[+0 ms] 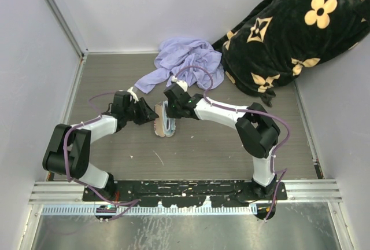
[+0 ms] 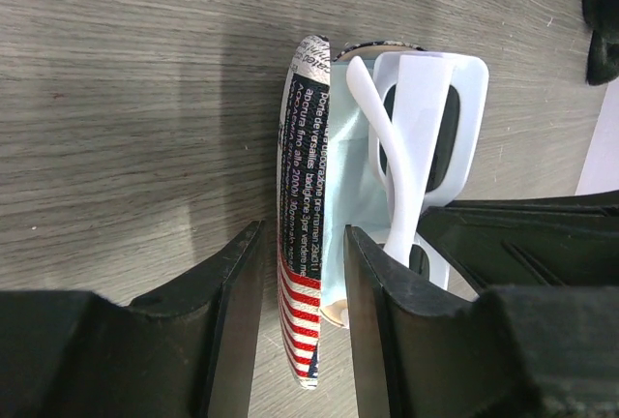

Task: Organize the sunglasses
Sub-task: Place the sunglasses at the center of the board.

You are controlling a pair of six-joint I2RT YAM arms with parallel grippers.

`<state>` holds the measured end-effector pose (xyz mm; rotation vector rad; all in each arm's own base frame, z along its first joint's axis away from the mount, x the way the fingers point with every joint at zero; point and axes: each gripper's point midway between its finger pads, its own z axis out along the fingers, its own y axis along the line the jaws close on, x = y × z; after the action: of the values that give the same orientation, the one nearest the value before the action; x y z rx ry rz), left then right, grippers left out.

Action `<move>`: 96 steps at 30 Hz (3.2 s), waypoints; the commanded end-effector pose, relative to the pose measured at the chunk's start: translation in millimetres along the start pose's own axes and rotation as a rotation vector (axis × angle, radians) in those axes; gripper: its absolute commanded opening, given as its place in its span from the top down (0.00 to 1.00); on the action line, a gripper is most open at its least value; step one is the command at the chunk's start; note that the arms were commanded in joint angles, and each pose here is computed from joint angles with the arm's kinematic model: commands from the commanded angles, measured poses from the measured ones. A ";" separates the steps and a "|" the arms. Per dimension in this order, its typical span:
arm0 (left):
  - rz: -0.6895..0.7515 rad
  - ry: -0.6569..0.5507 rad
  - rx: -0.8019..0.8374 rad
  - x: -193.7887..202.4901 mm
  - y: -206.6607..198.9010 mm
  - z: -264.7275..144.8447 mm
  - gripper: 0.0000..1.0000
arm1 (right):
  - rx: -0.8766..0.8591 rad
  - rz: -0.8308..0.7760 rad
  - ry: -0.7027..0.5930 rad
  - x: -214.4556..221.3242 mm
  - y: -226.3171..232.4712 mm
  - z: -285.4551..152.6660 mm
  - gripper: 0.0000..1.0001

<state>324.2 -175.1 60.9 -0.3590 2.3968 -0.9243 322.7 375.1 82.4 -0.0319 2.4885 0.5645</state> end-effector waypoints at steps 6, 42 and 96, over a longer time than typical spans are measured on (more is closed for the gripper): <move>0.048 -0.027 0.070 -10.8 -15.8 -1.9 0.62 | -0.005 -0.009 -0.072 -21.2 11.0 1.1 1.00; 0.098 0.014 0.114 -4.1 -36.8 -1.3 0.62 | 0.085 -0.050 -0.055 -4.6 -22.9 10.9 1.00; 0.188 0.028 0.111 -5.3 -76.3 -2.9 0.62 | 0.157 -0.050 -0.118 -27.1 -78.4 -19.2 0.80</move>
<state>318.7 -219.5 87.6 -0.1414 2.4293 -0.9553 335.3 300.8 63.6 -0.0262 2.4582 0.3351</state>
